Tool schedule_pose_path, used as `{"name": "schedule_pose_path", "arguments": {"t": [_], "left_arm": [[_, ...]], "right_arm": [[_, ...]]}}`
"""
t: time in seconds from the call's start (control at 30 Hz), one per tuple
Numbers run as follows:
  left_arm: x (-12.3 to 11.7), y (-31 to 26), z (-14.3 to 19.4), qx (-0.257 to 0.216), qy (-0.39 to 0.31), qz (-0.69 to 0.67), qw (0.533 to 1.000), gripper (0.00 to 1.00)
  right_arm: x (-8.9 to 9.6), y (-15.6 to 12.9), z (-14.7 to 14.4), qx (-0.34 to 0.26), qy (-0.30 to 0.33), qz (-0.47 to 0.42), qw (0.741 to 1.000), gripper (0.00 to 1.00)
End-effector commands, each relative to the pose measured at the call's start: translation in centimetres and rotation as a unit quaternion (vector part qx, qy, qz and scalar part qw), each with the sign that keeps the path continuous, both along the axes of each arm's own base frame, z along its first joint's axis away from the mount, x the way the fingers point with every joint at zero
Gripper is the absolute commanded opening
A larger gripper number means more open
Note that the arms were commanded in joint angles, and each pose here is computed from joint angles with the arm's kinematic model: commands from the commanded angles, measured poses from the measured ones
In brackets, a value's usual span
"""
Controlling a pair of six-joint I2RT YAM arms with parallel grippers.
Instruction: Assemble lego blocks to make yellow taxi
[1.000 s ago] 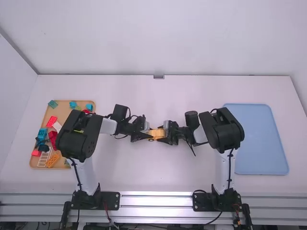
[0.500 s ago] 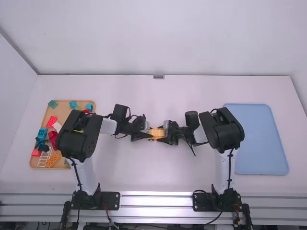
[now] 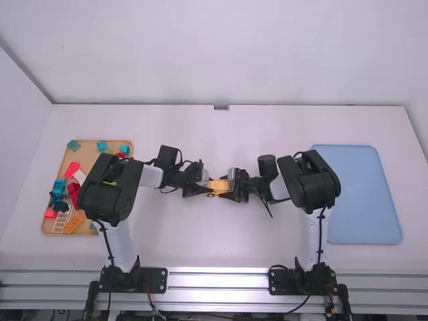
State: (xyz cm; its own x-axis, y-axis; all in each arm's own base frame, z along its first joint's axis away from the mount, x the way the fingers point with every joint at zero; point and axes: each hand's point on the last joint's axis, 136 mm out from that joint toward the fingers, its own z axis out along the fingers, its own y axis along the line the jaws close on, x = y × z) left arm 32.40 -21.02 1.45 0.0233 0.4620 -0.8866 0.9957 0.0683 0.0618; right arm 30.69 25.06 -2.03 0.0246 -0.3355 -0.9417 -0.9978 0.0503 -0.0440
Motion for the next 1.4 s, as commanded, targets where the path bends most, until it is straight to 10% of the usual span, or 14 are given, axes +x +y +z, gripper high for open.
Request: {"name": "schedule_pose_path", "arguments": {"t": [0.0,0.23,0.53,1.0,1.17,1.2,1.27,1.37], "left_arm": [[-0.2,0.0,-0.7,0.005,0.01,0.0,1.0,0.39],[-0.2,-0.1,-0.6,0.005,0.008,0.0,1.0,0.45],[0.0,-0.1,-0.5,0.004,0.002,0.0,1.0,0.05],[0.4,-0.1,-0.4,0.005,-0.014,0.001,1.0,0.05],[0.4,-0.1,-0.4,0.003,-0.011,0.001,1.0,0.24],[0.2,-0.3,-0.1,-0.006,-0.009,-0.004,1.0,0.49],[0.0,-0.5,0.2,-0.016,-0.008,-0.01,1.0,0.69],[-0.1,-0.6,0.6,-0.027,-0.01,-0.015,0.999,0.81]], "right_arm": [[0.3,-0.4,-1.0,-0.018,0.008,-0.017,1.0,0.5],[0.3,-0.4,-1.0,-0.018,0.008,-0.017,1.0,0.5],[0.3,-0.4,-1.0,-0.018,0.008,-0.017,1.0,0.5],[0.1,-0.2,-1.1,-0.019,0.01,-0.013,1.0,0.51],[0.2,-0.3,-1.0,-0.019,0.01,-0.015,1.0,0.52],[0.2,-0.3,-1.0,-0.019,0.01,-0.015,1.0,0.52],[0.2,-0.3,-1.0,-0.019,0.01,-0.014,1.0,0.52],[0.1,-0.3,-1.1,-0.019,0.01,-0.014,1.0,0.52]]}}
